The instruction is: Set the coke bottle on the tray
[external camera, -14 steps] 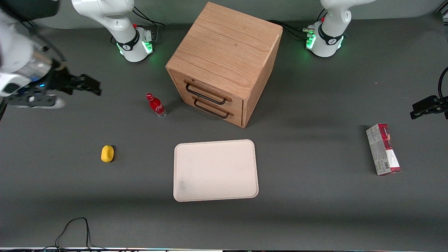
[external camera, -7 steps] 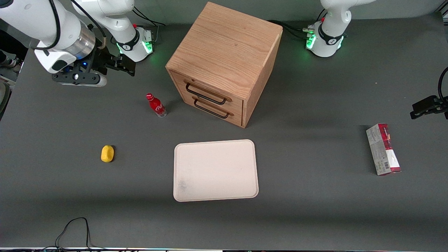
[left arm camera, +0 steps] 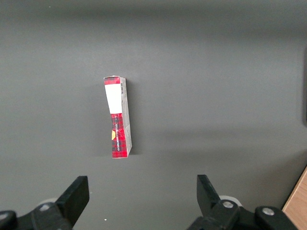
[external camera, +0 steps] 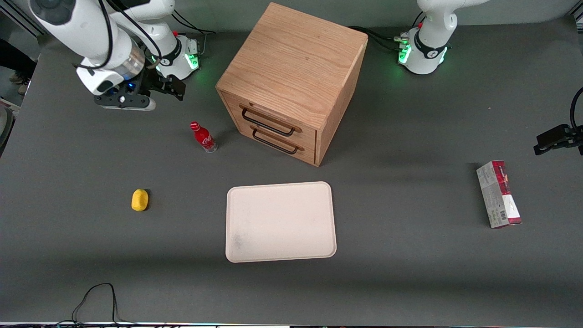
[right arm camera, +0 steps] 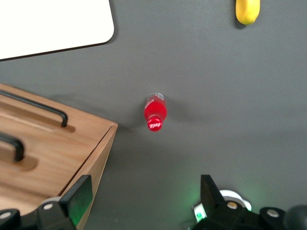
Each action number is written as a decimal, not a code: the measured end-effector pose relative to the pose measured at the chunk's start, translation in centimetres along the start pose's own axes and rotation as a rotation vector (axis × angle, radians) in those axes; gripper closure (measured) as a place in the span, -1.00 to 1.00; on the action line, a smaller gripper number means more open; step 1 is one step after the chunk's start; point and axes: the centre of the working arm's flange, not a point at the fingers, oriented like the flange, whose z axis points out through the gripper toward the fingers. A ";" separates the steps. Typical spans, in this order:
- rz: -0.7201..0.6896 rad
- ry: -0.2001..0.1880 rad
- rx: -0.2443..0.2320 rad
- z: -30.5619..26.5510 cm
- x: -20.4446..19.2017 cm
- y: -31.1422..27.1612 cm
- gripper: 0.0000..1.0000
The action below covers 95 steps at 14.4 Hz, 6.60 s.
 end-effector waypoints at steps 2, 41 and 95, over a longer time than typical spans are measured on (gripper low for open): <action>0.007 0.019 0.007 3.4 0.6 0.4 -1.00; -0.014 0.004 0.009 19.5 0.9 0.0 0.38; 0.177 0.133 0.090 14.5 30.4 -14.3 0.37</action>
